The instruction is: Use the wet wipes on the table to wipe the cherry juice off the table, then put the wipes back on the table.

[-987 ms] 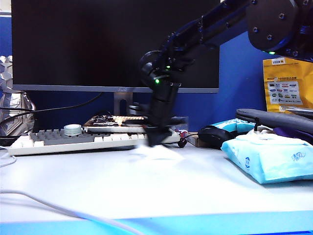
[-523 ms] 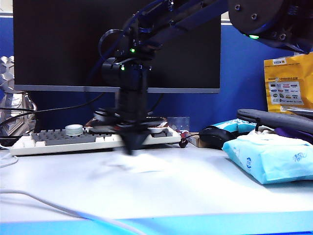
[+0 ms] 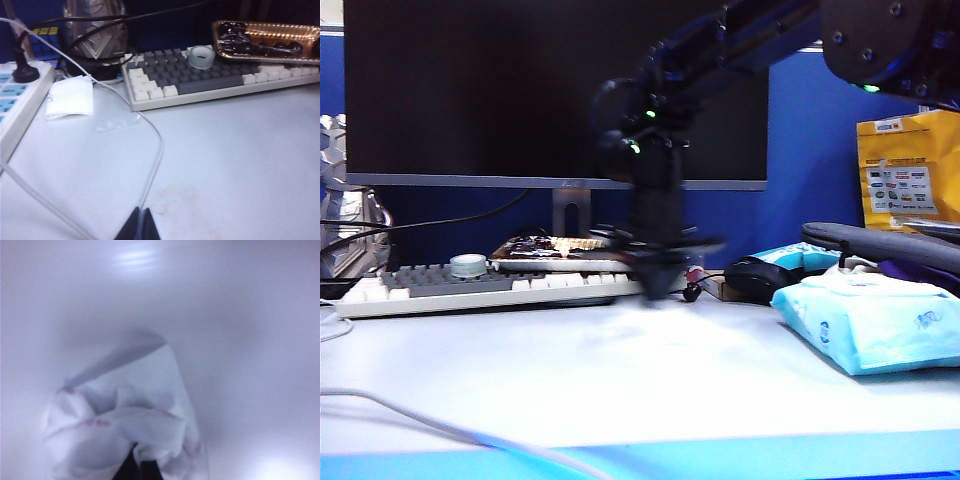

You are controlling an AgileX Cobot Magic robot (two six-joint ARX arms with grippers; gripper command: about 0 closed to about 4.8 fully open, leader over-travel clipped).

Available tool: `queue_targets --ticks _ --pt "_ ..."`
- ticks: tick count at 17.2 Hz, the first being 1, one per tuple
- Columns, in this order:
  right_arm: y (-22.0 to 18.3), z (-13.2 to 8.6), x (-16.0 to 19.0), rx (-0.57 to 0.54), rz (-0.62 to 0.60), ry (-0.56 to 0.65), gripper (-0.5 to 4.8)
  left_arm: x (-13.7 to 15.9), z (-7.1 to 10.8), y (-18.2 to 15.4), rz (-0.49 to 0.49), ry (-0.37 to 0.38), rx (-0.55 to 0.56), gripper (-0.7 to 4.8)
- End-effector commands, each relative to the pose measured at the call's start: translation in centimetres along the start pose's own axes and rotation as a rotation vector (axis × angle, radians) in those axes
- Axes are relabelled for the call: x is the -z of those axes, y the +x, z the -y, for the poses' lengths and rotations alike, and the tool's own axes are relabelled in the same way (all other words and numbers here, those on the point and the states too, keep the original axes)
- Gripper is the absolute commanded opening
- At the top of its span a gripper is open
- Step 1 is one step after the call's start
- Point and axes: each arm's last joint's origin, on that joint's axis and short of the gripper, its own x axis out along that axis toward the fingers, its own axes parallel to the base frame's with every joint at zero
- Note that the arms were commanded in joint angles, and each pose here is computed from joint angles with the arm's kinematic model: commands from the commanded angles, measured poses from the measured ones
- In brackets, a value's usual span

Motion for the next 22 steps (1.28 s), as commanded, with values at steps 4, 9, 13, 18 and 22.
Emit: queue_targets --ticks 4,9,13,18,22 --pt "2.0 -7.2 2.1 -0.086 -0.102 -0.124 -0.05 0.1 0.0 0.0 -0.011 -0.003 0.0 -0.03" --pt "2.3 -0.9 1.0 0.323 -0.068 -0.142 -0.05 0.1 0.0 0.0 -0.011 -0.003 0.0 -0.03" --pt "2.4 3.0 0.7 0.355 -0.091 -0.09 -0.05 0.1 0.0 0.0 -0.011 -0.003 0.0 -0.03" --pt "2.7 -3.0 1.6 -0.252 -0.149 -0.119 -0.05 0.1 0.0 0.0 -0.011 -0.003 0.0 -0.03" --pt "2.9 -4.1 1.8 -0.007 -0.123 -0.186 -0.05 0.1 0.0 0.0 -0.011 -0.003 0.0 -0.03"
